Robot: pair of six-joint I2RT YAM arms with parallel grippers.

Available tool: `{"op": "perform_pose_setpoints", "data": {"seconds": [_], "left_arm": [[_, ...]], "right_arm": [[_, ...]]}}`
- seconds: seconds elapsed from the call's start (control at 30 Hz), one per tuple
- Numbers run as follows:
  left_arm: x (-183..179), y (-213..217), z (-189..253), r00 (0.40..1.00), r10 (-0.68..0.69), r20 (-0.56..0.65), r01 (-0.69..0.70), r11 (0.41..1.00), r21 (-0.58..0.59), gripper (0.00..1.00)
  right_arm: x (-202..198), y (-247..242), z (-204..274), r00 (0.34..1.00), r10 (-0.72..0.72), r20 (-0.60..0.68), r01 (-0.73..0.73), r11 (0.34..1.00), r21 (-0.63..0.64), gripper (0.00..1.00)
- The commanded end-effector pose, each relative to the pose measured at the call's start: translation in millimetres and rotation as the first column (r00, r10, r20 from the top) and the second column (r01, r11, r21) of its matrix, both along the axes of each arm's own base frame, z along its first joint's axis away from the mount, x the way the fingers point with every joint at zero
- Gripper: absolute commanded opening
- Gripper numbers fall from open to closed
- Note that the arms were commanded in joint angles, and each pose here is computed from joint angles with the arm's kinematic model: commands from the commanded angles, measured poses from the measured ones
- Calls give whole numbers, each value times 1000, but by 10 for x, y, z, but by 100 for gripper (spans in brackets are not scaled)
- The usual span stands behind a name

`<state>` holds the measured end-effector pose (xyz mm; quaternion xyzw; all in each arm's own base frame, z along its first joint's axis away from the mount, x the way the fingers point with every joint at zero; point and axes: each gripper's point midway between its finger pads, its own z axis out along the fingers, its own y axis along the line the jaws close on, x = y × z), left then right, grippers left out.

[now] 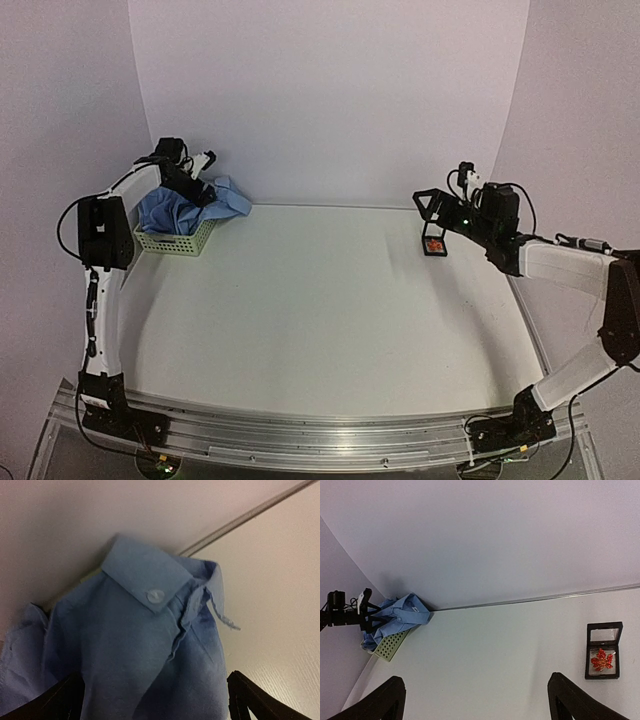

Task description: Pin the brooch onto the clothing

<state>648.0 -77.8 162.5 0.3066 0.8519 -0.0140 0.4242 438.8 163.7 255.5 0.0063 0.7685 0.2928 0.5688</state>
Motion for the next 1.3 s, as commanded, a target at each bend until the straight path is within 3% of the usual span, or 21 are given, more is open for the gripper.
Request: {"op": "perform_pose_setpoints", "data": {"seconds": [0.0,0.03,0.07,0.13,0.17,0.23,0.6,0.73,0.83,0.97,1.13,1.27], "left_arm": [[82,45,-74,1000,-6,23,4,997,81,99],[158,70,-59,999,11,43,-14,997,77,95],[243,94,6,997,31,78,-36,997,72,85],[362,103,184,987,59,148,-67,997,46,47],[386,84,342,980,70,187,-75,997,19,18],[344,4,667,965,65,255,-60,998,-25,1],[-233,-254,2178,850,69,522,15,988,-154,0],[-537,-342,2730,810,57,584,78,976,-204,0],[-924,-566,3188,764,-24,645,200,959,-202,0],[-1659,-969,3804,637,-161,754,388,912,-134,0],[-2372,-1252,4477,456,-231,860,507,861,-37,0],[-2753,-1545,4607,361,-320,876,572,818,64,0]], "right_arm": [[22,184,237,998,44,45,-44,999,-13,98],[17,205,242,998,48,45,-47,999,-14,98],[8,223,250,998,53,46,-52,999,-13,98],[-24,273,286,996,69,49,-69,998,-11,98],[-47,300,306,996,80,51,-79,997,-11,98],[-101,325,362,994,90,61,-89,996,-10,98],[-212,561,604,984,141,112,-142,990,-3,98],[-254,844,763,963,230,143,-232,973,-2,98],[-371,1135,859,927,336,169,-338,941,-18,98],[-609,1520,1071,855,468,225,-471,881,-44,98],[-800,1768,1518,782,543,305,-566,825,-18,98],[-1009,1802,2113,699,551,456,-626,780,15,98]]}}
